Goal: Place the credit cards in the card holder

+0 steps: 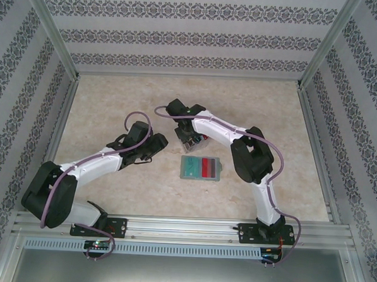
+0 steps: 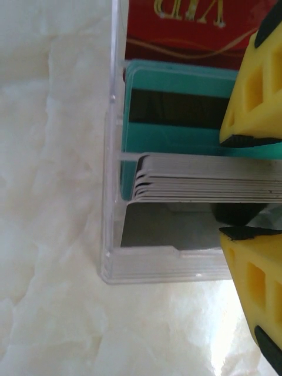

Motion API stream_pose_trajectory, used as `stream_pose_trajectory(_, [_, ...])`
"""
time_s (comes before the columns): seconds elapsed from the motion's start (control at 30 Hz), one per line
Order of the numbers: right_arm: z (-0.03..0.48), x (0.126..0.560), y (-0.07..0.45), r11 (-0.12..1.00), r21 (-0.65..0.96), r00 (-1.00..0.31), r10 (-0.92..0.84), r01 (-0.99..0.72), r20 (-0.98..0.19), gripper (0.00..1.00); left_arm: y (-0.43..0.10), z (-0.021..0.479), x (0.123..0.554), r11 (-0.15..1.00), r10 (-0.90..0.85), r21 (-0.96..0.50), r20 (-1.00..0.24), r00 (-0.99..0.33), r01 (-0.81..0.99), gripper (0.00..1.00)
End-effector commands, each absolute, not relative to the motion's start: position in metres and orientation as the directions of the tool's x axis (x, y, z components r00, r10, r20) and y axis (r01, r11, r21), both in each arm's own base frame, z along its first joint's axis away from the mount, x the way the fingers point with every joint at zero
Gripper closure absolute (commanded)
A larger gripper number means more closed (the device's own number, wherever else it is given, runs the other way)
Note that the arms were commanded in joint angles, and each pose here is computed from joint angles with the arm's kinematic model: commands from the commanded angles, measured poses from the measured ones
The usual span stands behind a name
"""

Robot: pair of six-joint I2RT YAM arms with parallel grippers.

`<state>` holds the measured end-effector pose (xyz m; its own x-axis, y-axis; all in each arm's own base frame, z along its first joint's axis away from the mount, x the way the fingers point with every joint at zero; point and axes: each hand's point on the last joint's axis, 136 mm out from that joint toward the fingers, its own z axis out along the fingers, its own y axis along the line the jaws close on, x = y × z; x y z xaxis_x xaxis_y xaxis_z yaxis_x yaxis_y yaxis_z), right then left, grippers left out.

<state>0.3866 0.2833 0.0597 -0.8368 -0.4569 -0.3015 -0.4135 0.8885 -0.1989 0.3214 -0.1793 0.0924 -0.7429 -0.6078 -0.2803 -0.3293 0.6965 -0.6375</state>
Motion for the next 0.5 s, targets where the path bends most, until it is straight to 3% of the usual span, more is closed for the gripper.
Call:
stream_pose_trajectory(0.0, [0.073,0.394,0.271,0.872,-0.298,-0.82,-0.474,-0.388,-0.319,0.58,-0.168,0.094,0.321,0.687,-0.638,-0.637,-0.297,-0.711,-0.35,0.39])
stream_pose_trajectory(0.3, [0.086,0.394,0.27,0.886,-0.275,-0.817,-0.454,-0.373,-0.356,0.62,-0.17,0.095,0.322,0.679,-0.639,-0.647,-0.289,-0.713,-0.347,0.39])
stream_pose_trajectory(0.47, [0.083,0.393,0.269,0.889,-0.264,-0.82,-0.449,-0.373,-0.355,0.72,-0.172,0.096,0.323,0.677,-0.638,-0.651,-0.286,-0.715,-0.343,0.39])
